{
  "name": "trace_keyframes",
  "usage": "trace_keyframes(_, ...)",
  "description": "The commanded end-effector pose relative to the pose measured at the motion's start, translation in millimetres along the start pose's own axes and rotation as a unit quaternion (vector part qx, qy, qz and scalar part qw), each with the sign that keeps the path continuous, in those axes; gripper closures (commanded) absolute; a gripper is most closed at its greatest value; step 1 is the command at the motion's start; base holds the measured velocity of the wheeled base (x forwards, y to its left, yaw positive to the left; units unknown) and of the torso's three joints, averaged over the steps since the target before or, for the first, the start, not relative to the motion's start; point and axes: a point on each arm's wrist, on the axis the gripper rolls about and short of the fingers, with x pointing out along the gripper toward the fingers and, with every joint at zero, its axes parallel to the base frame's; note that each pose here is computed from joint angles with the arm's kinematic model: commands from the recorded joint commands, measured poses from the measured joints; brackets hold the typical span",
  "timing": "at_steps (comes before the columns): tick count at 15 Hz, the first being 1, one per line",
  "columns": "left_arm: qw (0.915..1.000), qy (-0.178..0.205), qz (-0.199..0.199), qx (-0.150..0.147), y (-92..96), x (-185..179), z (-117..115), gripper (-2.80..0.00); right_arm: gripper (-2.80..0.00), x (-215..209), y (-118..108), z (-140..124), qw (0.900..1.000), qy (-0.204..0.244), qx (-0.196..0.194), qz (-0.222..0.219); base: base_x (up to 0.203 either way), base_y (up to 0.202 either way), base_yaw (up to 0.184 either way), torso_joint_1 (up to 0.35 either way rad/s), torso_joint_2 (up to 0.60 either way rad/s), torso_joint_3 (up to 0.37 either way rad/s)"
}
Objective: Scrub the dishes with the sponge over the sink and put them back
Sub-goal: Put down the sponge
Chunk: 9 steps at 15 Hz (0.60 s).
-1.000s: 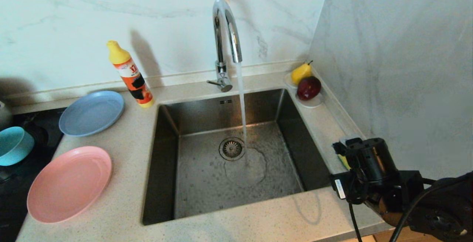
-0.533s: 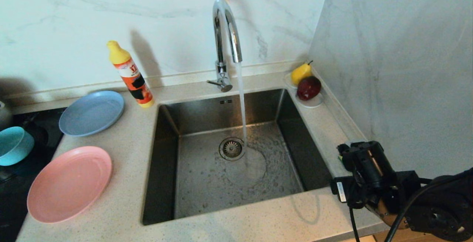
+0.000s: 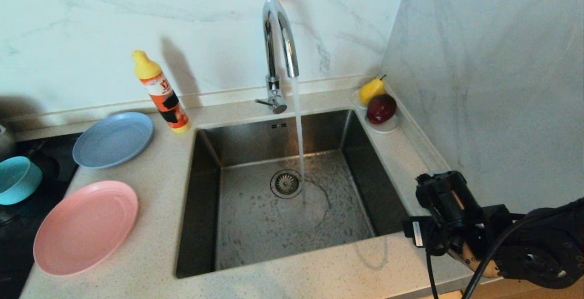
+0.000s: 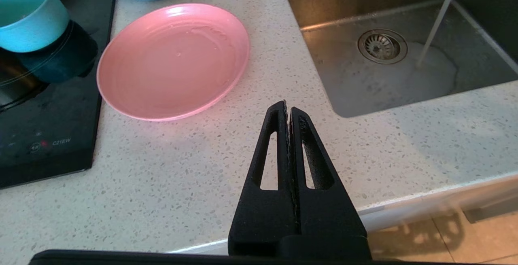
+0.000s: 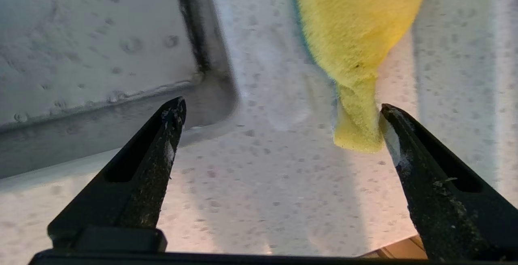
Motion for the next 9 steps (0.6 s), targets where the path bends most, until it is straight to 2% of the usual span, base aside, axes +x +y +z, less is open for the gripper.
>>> trace_keyframes(1, 1.0000, 0.009, -0.001, 0.000, -0.5, 1.3, -4.5, 0.00, -2.80, 1.2, 4.2, -0.3, 1.000, -0.001, 0.003, 0.002, 0.000, 0.000, 0.000, 0.000, 0.00, 0.000)
trace_keyframes(9, 1.0000, 0.009, -0.001, 0.000, -0.5, 1.3, -4.5, 0.00, -2.80, -1.7, 5.1, 3.2, 1.000, -0.011, 0.008, -0.002, 0.000, 0.000, 0.000, 0.000, 0.00, 0.000)
